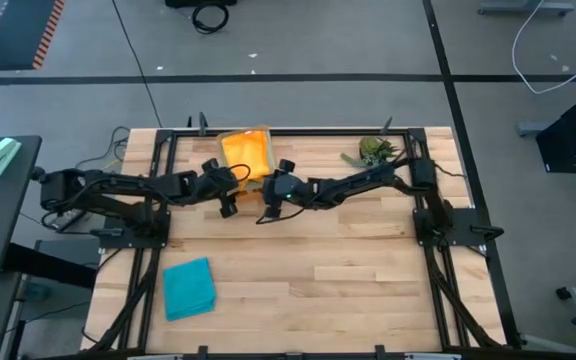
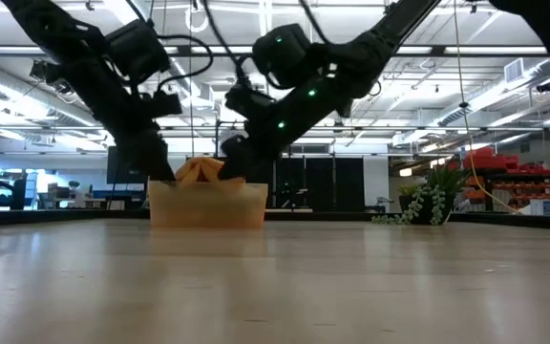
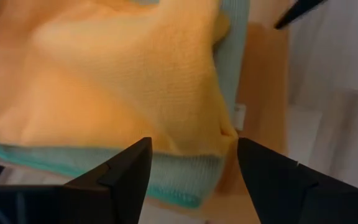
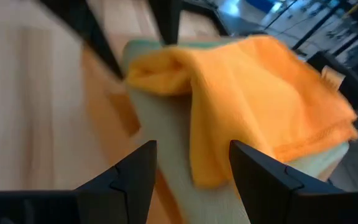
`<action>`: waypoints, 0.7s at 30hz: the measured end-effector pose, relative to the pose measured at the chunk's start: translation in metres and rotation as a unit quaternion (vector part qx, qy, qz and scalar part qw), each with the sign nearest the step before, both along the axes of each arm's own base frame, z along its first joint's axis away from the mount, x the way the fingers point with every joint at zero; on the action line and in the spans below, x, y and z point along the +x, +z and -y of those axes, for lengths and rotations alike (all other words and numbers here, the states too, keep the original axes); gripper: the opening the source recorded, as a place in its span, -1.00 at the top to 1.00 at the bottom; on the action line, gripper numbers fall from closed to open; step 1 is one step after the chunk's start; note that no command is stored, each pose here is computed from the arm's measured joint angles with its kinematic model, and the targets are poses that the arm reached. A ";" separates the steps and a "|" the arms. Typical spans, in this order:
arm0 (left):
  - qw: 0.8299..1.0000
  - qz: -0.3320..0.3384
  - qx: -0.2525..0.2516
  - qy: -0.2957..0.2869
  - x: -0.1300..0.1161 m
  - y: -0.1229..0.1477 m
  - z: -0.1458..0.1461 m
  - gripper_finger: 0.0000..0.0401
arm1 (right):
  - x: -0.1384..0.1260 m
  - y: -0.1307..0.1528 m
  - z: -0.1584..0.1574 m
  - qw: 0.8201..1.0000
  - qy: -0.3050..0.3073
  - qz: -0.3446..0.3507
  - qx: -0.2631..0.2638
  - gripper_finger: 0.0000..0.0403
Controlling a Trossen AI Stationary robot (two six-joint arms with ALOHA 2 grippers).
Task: Fold microfiber towels
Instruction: Put the orange microfiber cloth into the orange bin
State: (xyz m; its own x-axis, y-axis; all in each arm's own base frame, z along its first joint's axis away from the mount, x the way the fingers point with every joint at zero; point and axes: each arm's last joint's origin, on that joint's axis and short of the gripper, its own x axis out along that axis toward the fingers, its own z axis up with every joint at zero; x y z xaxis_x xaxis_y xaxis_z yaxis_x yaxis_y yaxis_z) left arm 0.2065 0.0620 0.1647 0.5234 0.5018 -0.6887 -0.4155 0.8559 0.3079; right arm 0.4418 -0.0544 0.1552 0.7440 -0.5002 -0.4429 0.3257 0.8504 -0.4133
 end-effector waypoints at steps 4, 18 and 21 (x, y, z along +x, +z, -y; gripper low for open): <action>1.000 -0.011 -0.007 0.003 0.006 -0.007 0.000 -0.23 | 0.012 0.008 0.002 0.999 -0.018 0.025 -0.004 -0.04; 1.000 0.012 -0.017 0.014 0.008 -0.008 -0.001 -0.08 | 0.014 -0.007 0.014 0.998 -0.049 0.002 0.027 -0.04; 1.000 0.014 -0.020 0.017 0.008 -0.008 -0.001 -0.01 | 0.013 -0.007 0.020 0.998 -0.059 0.006 0.035 -0.01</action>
State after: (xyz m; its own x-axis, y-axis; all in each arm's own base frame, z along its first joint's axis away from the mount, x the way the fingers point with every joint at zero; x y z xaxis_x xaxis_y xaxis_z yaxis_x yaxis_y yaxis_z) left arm 0.2149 0.0627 0.1568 0.5263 0.4911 -0.6942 -0.4517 0.8531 0.2610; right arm 0.4544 -0.0749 0.1481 0.6874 -0.5531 -0.4707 0.4305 0.8323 -0.3493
